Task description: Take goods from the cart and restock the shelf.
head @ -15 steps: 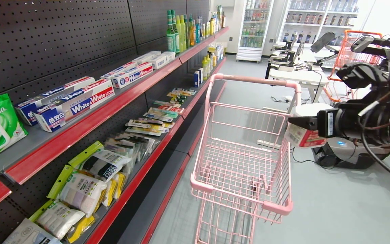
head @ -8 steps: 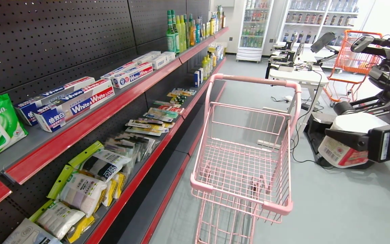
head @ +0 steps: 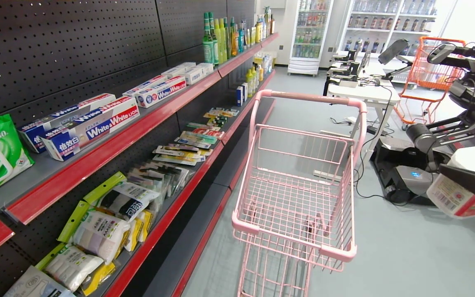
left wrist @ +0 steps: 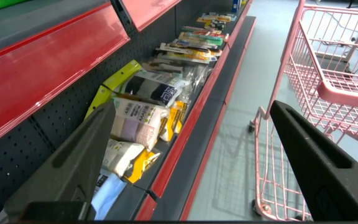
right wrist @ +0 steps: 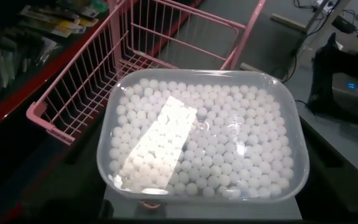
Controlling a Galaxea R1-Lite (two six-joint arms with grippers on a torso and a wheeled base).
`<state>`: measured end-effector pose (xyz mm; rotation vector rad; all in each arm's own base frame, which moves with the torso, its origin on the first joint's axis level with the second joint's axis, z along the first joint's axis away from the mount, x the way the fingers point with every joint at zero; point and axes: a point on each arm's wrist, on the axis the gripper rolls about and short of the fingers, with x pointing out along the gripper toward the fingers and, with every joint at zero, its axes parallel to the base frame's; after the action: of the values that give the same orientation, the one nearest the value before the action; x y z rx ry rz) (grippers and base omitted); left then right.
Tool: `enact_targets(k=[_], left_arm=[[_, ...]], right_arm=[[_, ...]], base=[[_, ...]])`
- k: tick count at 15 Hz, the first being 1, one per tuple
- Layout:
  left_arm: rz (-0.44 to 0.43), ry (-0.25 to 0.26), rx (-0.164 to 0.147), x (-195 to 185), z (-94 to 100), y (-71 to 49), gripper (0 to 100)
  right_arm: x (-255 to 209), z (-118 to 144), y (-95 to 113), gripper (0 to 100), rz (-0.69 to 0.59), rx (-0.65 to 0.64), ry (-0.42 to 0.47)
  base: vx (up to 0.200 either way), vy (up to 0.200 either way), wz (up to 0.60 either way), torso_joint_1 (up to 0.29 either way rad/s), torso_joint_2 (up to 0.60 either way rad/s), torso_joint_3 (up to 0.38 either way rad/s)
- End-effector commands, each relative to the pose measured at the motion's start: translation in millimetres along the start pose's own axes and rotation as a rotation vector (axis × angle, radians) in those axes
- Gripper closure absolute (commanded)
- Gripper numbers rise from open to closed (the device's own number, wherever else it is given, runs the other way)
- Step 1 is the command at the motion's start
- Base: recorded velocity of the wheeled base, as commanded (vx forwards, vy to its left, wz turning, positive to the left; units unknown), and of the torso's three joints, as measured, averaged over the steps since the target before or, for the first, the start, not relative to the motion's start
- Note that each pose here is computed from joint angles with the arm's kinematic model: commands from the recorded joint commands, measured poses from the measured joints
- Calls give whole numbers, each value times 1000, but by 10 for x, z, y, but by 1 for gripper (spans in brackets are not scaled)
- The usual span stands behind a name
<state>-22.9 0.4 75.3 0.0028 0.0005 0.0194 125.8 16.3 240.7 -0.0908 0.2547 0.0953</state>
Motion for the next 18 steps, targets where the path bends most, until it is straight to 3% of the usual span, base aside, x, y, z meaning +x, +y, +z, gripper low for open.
enact_targets(k=[1, 9, 13, 18], left_arm=[[1, 1, 0, 1, 0, 0, 0], [1, 1, 0, 1, 0, 0, 0], [1, 1, 0, 1, 0, 0, 0], [1, 1, 3, 1, 0, 0, 0]], right_arm=[[-56, -71, -40, 100, -33, 2, -3], [-78, -337, -38, 100, -44, -35, 67], [15, -300, -66, 100, -63, -55, 57], [58, -274, -69, 100, -64, -77, 50]], base=[[0, 0, 0, 0, 0, 0], [0, 0, 0, 0, 0, 0], [0, 0, 0, 0, 0, 0], [0, 0, 0, 189, -415, -229]])
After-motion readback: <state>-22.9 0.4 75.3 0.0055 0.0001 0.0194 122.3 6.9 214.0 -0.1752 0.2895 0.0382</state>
